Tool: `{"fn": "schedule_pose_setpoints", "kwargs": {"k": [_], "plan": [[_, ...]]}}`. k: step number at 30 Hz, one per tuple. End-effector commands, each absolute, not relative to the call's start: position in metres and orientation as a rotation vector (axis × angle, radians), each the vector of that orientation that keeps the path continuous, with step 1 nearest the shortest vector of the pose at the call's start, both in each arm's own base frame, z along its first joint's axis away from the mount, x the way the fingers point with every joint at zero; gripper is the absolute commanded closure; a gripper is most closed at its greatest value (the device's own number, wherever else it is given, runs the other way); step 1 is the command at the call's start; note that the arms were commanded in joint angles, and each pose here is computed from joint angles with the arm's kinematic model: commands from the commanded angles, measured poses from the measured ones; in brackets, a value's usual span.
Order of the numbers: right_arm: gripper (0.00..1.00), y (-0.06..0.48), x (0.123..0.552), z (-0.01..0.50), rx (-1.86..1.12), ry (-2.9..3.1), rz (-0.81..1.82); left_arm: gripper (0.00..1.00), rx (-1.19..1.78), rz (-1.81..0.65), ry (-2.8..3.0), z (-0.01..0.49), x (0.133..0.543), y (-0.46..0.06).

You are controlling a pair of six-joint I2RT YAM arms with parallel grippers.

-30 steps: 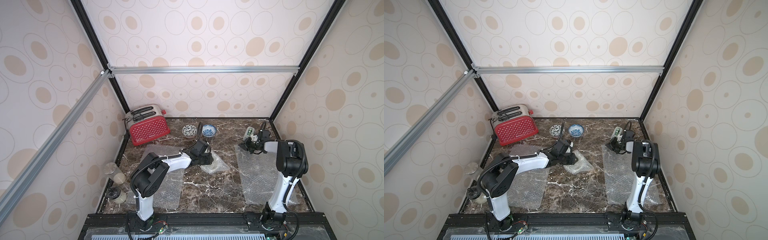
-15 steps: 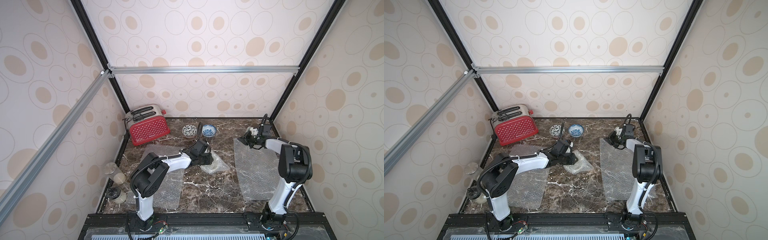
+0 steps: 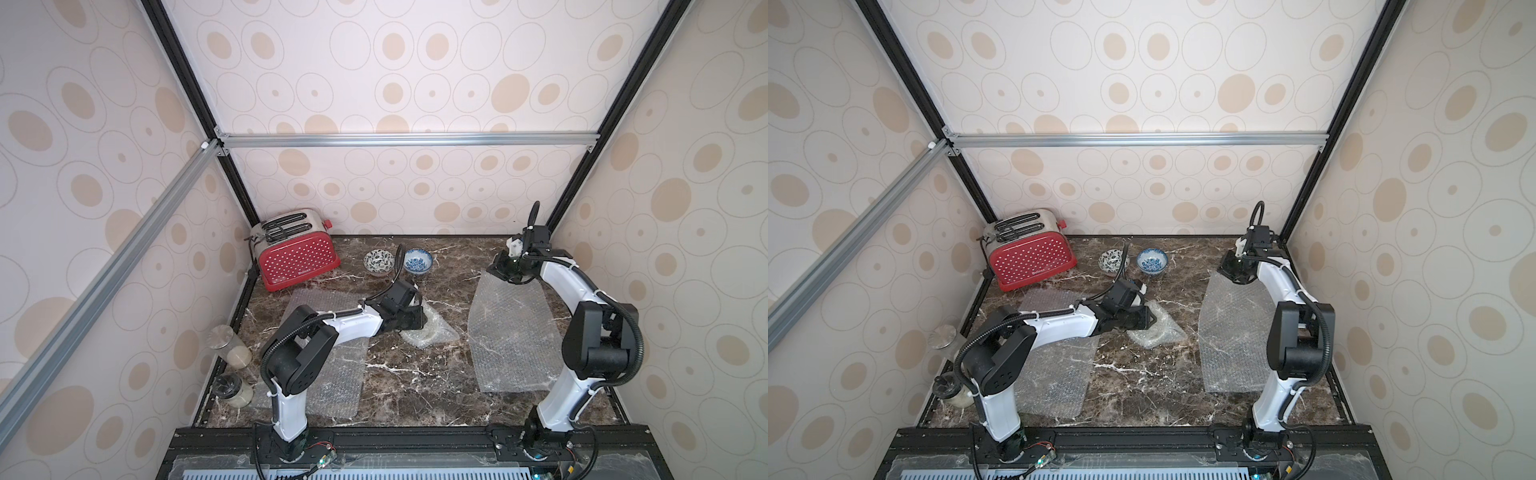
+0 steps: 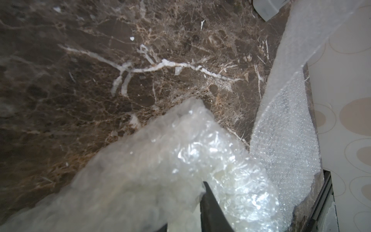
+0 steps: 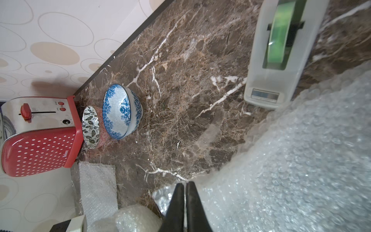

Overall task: Wrap bowls in bubble wrap
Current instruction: Tear off the tape using the Tape Cutter, then stick the tape on the bubble wrap.

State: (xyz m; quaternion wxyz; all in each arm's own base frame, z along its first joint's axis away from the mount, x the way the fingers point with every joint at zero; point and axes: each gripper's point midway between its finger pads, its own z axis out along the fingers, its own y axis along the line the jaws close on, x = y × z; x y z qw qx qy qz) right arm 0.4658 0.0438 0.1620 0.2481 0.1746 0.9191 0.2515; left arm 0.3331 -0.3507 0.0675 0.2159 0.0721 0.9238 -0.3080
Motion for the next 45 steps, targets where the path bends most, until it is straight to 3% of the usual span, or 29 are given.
{"fn": "schedule_pose_setpoints", "kwargs": {"k": [1, 10, 20, 33, 45], "plan": [[0.91, 0.043, 0.458, 0.197, 0.395, 2.488, 0.604, 0.73, 0.217, -0.874, 2.539, 0.079, 0.335, -0.357], [0.91, 0.040, 0.460, 0.226, 0.317, 2.490, 0.384, 0.73, 0.218, -0.867, 2.536, 0.080, 0.334, -0.355], [0.89, 0.127, 0.447, 0.234, 0.169, 2.471, 1.006, 0.73, 0.215, -0.874, 2.537, 0.080, 0.335, -0.357], [0.89, 0.205, 0.373, 0.193, 0.098, 2.469, 1.267, 0.73, 0.220, -0.880, 2.516, 0.088, 0.338, -0.359], [0.89, 0.241, 0.343, 0.173, -0.066, 2.501, 1.541, 0.73, 0.193, -0.925, 2.490, 0.098, 0.339, -0.358]]}}
